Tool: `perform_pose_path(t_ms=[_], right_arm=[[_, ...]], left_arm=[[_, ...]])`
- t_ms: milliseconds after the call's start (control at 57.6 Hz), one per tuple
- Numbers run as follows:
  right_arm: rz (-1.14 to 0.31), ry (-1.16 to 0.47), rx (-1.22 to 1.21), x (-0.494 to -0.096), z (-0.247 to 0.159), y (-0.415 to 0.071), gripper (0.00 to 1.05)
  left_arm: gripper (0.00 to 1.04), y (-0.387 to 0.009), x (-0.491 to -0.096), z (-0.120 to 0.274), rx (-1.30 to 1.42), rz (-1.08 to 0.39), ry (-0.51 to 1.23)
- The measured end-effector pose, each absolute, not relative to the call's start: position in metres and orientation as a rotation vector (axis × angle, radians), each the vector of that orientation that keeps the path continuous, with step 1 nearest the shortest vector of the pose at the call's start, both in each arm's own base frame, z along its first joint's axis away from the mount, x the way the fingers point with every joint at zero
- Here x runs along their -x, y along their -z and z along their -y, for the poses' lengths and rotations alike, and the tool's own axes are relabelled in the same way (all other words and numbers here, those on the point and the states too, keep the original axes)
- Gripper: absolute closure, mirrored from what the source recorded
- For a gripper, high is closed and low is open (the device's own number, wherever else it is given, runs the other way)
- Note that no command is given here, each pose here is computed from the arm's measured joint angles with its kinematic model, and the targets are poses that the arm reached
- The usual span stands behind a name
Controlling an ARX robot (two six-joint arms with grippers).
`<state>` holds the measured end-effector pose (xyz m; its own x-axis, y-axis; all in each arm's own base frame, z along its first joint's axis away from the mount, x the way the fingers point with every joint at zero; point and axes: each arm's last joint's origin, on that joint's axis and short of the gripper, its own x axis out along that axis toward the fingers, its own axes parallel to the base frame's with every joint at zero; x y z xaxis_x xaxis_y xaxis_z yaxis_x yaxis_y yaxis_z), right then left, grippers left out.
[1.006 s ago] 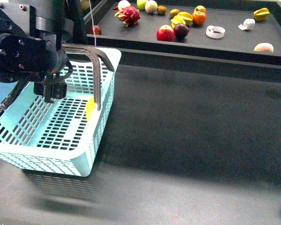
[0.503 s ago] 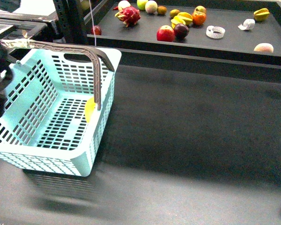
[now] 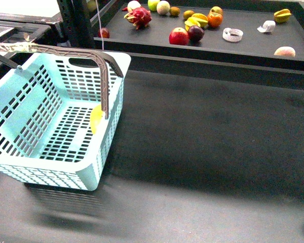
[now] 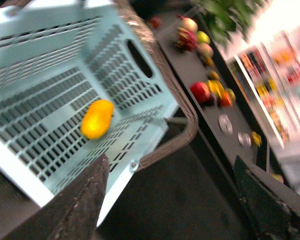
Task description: Pick mango with right arm and hold basket with left
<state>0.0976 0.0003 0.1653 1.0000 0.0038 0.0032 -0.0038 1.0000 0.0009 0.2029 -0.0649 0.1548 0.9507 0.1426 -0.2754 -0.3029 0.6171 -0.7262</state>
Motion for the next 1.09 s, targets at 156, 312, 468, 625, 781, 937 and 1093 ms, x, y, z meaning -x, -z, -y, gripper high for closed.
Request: perform_pose_path(t_ms=[156, 312, 468, 625, 781, 937, 1093], right_arm=[[0.003, -0.005, -0.001, -0.098, 0.0, -0.165, 0.08], [0.003, -0.004, -0.001, -0.098, 0.0, -0.165, 0.08], [0.003, -0.004, -0.001, -0.098, 0.0, -0.165, 0.08], [0.003, -0.004, -0.001, -0.098, 0.0, -0.165, 0.08], [0.003, -0.004, -0.001, -0.098, 0.0, -0.165, 0.08], [0.003, -0.004, -0.001, -0.098, 0.0, -0.165, 0.08], [0.003, -0.004, -0.001, -0.098, 0.0, -0.165, 0.08]], left_arm=[[0.63, -0.164, -0.18, 0.042, 0.248, -0.009, 0.01], [0.95, -0.161, -0.164, 0.027, 0.05, -0.019, 0.011], [1.03, -0.163, -0.151, 0.018, 0.021, -0.012, 0.006], [1.03, -0.168, -0.141, 0.01, 0.014, 0.005, 0.019], [1.03, -0.172, -0.132, 0.0, 0.009, 0.017, 0.001], [1.03, -0.173, -0.125, 0.0, 0.008, 0.022, 0.002], [1.03, -0.174, -0.119, 0.0, 0.008, 0.024, 0.002]])
